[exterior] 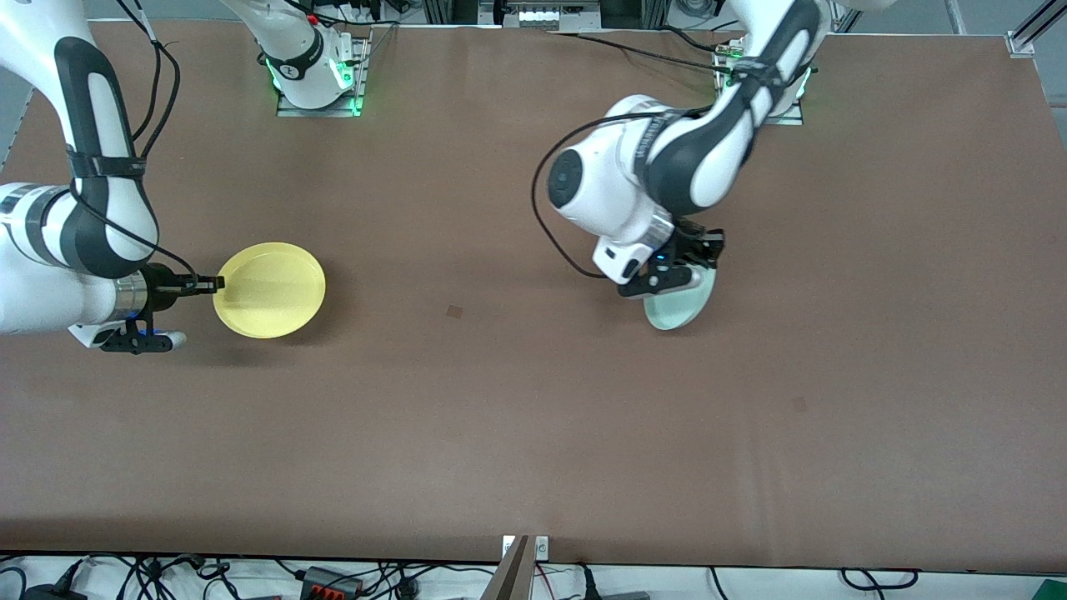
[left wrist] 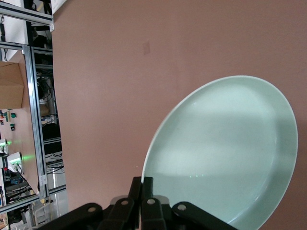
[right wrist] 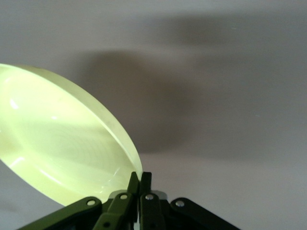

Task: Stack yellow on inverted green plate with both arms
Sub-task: 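Lift and flip the green plate with the left gripper toward the table middle, then lower the inverted green plate onto the table with the left gripper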

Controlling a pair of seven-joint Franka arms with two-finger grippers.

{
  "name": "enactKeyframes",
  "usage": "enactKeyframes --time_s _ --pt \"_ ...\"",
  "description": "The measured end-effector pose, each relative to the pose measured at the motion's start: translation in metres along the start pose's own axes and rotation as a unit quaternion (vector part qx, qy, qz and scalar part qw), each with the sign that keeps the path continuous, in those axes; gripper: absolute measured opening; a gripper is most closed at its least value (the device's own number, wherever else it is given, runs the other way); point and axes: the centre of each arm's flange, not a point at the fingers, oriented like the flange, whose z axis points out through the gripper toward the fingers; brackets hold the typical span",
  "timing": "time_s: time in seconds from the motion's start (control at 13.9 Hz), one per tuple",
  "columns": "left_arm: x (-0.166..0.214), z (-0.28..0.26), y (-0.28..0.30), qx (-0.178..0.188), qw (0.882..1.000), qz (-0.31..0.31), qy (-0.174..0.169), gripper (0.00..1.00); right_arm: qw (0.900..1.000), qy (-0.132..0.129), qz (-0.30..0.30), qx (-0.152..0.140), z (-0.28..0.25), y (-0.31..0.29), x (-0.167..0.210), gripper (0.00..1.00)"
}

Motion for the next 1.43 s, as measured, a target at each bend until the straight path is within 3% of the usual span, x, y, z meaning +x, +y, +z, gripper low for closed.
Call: enactKeyframes --time_s 0.29,0.79,1.43 --pt "-0.017 0.000 0.056 0.032 0.999 -0.039 -0.006 0.04 0.999 -0.012 -0.009 0.035 0.019 -0.014 0.009 0.03" --pt "-0.038 0.011 0.105 0.090 0.992 -0.087 0.019 0.04 0.999 -0.020 -0.032 0.034 0.029 -0.048 0.013 0.03" --pt "-0.056 -0.002 0.120 0.097 0.985 -0.133 0.044 0.03 0.999 -0.012 -0.031 0.034 0.021 -0.046 0.015 0.03"
